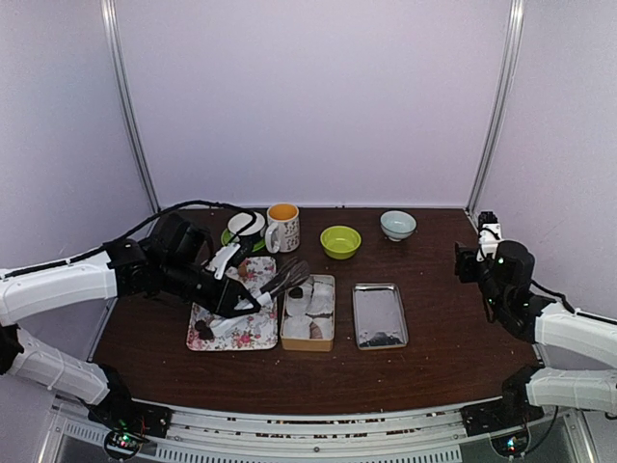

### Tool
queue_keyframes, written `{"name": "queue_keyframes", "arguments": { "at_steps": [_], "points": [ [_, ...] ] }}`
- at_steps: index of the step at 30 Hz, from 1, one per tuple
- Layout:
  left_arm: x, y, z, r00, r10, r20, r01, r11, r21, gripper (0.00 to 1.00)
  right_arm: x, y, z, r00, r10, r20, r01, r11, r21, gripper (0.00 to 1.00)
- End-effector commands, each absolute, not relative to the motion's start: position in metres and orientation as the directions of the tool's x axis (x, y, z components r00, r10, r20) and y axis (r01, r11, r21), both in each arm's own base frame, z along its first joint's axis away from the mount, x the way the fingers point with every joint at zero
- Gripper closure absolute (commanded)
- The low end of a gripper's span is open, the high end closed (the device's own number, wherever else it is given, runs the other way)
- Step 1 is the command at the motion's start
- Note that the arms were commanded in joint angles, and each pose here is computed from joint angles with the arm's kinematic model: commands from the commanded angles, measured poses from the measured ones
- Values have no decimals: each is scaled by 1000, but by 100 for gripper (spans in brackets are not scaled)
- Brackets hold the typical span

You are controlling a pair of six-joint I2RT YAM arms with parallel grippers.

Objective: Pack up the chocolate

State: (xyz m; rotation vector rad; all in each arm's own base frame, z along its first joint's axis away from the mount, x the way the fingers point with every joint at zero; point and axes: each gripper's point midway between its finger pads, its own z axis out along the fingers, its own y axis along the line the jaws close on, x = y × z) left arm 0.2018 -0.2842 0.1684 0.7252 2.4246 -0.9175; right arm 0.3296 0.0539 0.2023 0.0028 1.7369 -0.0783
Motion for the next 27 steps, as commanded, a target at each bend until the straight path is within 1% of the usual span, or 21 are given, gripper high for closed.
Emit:
{"name": "queue_keyframes", "arguments": {
  "at_steps": [1, 7, 10, 13, 18, 22, 23, 24, 27],
  "points": [
    [203, -306, 189, -726, 291, -622, 655, 568, -499, 72, 335, 25, 216, -63, -31, -998, 163, 986, -41, 34],
    [198, -319, 188, -721, 312, -618, 671, 536, -512, 72, 346, 18, 200, -56, -44, -997, 165, 985, -53, 31],
    [198, -326, 185, -720, 325, -613, 676, 529, -513, 72, 355, 20, 191, -66, -50, -997, 126, 990, -58, 30],
    [199, -333, 183, -714, 336, -614, 683, 525, -508, 72, 359, 17, 187, -70, -48, -996, 121, 991, -56, 29],
    [206, -336, 172, -708, 361, -607, 688, 544, -480, 72, 360, 19, 187, -63, -68, -996, 87, 993, -74, 30],
    [215, -342, 161, -700, 385, -602, 695, 560, -451, 72, 360, 15, 189, -44, -88, -995, 99, 991, -92, 29],
    [218, -343, 158, -698, 390, -601, 696, 565, -442, 72, 359, 14, 194, -6, -87, -996, 102, 991, -87, 30],
    [220, -345, 156, -697, 396, -598, 697, 568, -437, 72, 360, 13, 193, -1, -87, -996, 100, 991, -87, 30],
    [227, -350, 151, -696, 413, -588, 700, 576, -423, 73, 364, 16, 187, -16, -84, -996, 71, 994, -85, 30]
  ]
}}
